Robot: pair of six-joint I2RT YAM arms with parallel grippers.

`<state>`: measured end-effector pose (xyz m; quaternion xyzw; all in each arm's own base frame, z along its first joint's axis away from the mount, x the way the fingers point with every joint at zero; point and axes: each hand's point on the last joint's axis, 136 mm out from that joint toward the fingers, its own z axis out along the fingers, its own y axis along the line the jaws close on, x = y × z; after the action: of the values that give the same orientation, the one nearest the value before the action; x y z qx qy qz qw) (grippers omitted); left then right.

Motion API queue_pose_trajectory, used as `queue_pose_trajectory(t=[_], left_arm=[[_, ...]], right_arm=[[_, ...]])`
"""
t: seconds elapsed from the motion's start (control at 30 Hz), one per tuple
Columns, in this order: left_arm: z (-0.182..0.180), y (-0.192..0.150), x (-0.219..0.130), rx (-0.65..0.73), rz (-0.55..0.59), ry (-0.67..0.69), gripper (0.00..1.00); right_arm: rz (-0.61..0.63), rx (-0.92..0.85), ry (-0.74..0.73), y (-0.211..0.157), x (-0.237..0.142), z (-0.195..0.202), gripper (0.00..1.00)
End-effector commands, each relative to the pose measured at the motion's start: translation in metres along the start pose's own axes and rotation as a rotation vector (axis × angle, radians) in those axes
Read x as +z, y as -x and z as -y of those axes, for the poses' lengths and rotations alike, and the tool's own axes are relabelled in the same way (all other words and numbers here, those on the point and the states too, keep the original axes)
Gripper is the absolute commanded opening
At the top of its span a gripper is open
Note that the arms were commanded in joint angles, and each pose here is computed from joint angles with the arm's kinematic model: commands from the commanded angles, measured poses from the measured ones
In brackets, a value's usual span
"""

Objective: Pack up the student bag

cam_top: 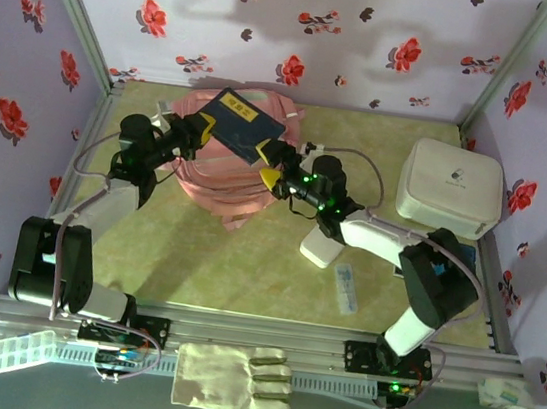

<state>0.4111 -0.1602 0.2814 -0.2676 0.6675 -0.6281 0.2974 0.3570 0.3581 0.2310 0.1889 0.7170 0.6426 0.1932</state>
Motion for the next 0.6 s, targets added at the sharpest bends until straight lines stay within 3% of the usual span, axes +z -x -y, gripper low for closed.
queue_pose_trajectory(t=[0.0,0.3,0.5,0.57], left_arm=[[0.031,-0.005,-0.007,0.041,-0.019,-0.094,0.00],[0.020,-0.010,-0.007,0.044,-0.048,-0.071,0.00],[0.007,-0.012,-0.010,0.038,-0.048,-0.043,0.00],[0.001,-0.014,-0.012,0.045,-0.049,-0.015,0.05]], right_arm=[[-0.011,-0.003,0.113,0.002,0.009,-0.035,0.81],[0.044,-0.029,0.135,0.011,0.008,-0.028,0.63],[0.034,-0.055,0.158,0.012,0.011,-0.032,0.41],[0.035,-0.071,0.151,0.012,0.010,-0.031,0.29]])
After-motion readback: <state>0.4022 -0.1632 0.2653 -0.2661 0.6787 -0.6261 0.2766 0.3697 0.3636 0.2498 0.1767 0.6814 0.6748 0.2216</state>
